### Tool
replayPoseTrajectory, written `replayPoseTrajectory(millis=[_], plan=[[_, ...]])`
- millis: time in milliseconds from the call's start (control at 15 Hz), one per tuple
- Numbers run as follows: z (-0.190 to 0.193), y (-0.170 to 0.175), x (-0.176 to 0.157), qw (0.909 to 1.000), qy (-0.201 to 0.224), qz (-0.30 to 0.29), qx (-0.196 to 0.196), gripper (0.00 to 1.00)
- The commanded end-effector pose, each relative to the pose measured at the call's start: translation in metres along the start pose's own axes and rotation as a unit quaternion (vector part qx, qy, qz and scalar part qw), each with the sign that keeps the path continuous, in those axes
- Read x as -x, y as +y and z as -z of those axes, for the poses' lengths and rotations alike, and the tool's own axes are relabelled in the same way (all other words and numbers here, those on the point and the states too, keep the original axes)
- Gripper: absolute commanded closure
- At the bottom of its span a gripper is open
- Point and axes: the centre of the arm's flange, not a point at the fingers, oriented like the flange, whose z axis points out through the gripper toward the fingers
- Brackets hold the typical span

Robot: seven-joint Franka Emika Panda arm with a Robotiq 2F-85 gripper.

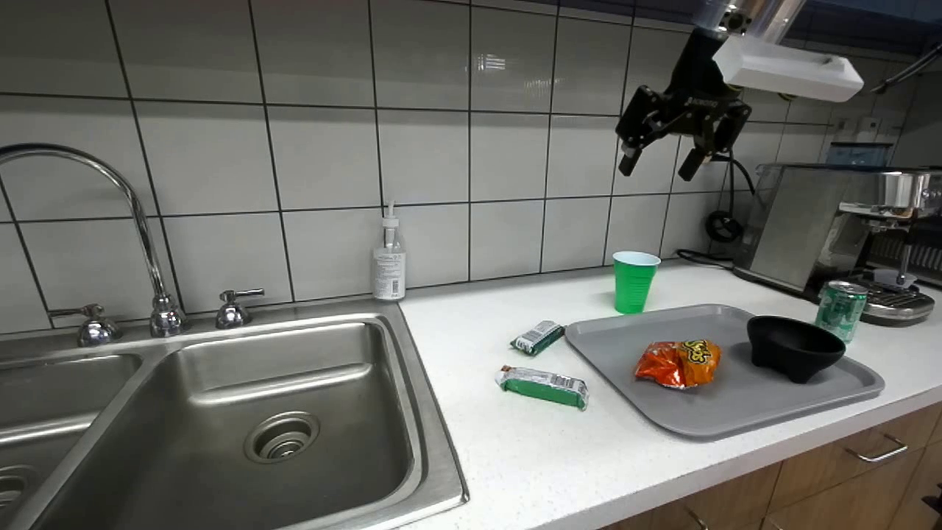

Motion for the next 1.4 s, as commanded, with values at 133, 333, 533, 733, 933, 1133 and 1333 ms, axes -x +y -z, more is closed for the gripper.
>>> replayPoseTrajectory(millis=[133, 333, 533, 733, 933, 1133, 1333], plan=[[-0.019, 0.028, 0.01, 0.9982, 0.02, -0.031, 0.048, 0.0], [-0.028, 0.044, 0.017, 0.9966, 0.016, -0.043, 0.068, 0.0], [-0.037, 0.061, 0.026, 0.9945, 0.002, -0.059, 0.086, 0.0], [-0.047, 0.076, 0.037, 0.9916, -0.015, -0.081, 0.1, 0.0], [-0.058, 0.09, 0.049, 0.9878, -0.031, -0.105, 0.111, 0.0], [-0.072, 0.104, 0.059, 0.9831, -0.048, -0.13, 0.119, 0.0], [-0.088, 0.118, 0.066, 0.9788, -0.063, -0.15, 0.125, 0.0]])
